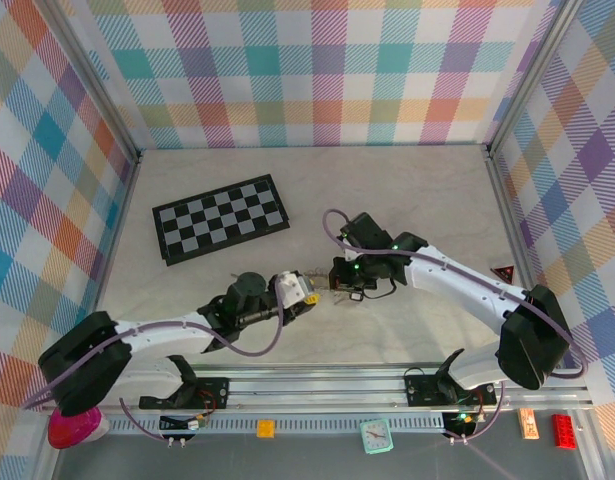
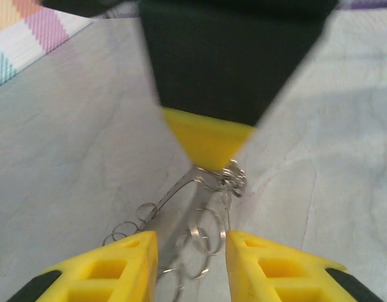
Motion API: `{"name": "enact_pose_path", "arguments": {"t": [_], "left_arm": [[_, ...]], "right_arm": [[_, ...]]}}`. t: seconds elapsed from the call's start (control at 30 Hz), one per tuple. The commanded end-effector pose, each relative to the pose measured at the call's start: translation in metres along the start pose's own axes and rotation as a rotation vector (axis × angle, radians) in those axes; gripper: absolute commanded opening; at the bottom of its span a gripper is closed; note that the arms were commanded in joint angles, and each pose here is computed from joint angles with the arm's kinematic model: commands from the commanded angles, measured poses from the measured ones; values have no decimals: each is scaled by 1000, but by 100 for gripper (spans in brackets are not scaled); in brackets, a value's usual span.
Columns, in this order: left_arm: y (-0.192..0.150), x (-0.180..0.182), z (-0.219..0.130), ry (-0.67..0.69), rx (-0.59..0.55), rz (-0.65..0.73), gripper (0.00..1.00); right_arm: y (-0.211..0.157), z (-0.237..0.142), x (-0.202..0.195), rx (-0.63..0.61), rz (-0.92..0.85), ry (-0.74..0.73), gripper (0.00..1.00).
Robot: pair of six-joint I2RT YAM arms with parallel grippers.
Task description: Put the keys on the keyring
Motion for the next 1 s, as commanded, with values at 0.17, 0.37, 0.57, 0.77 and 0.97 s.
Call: {"name": "enact_pose_path", "arguments": {"t": [0.17,0.37,0.57,0.77,0.97], "left_arm": [[18,0,14,149,-129,285,32],[21,0,20,175,-160,316,35],[22,2,23,196,-162,314,34],[24,9,22,248,-159,311,23],[30,17,19,332,-196,317,21]], "right_arm": [[8,-12,15,16,103,54,0],[11,-12,17,14,118,59,0],[14,-13,21,10,125,73,0],[14,-14,22,6,127,85,0],[15,-9,25,16,139,105,0]]}}
Point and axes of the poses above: each hand's point on the last joint's axis, 136 mm out from that joint toward the fingers, its own z axis out along the fingers, its own x axis along the line the jaws close on, y = z × x, the point moved 4 cm from there along -z, back along the fingers, and after that the axes turned 4 degrees about -z, right-handed, at the moved point
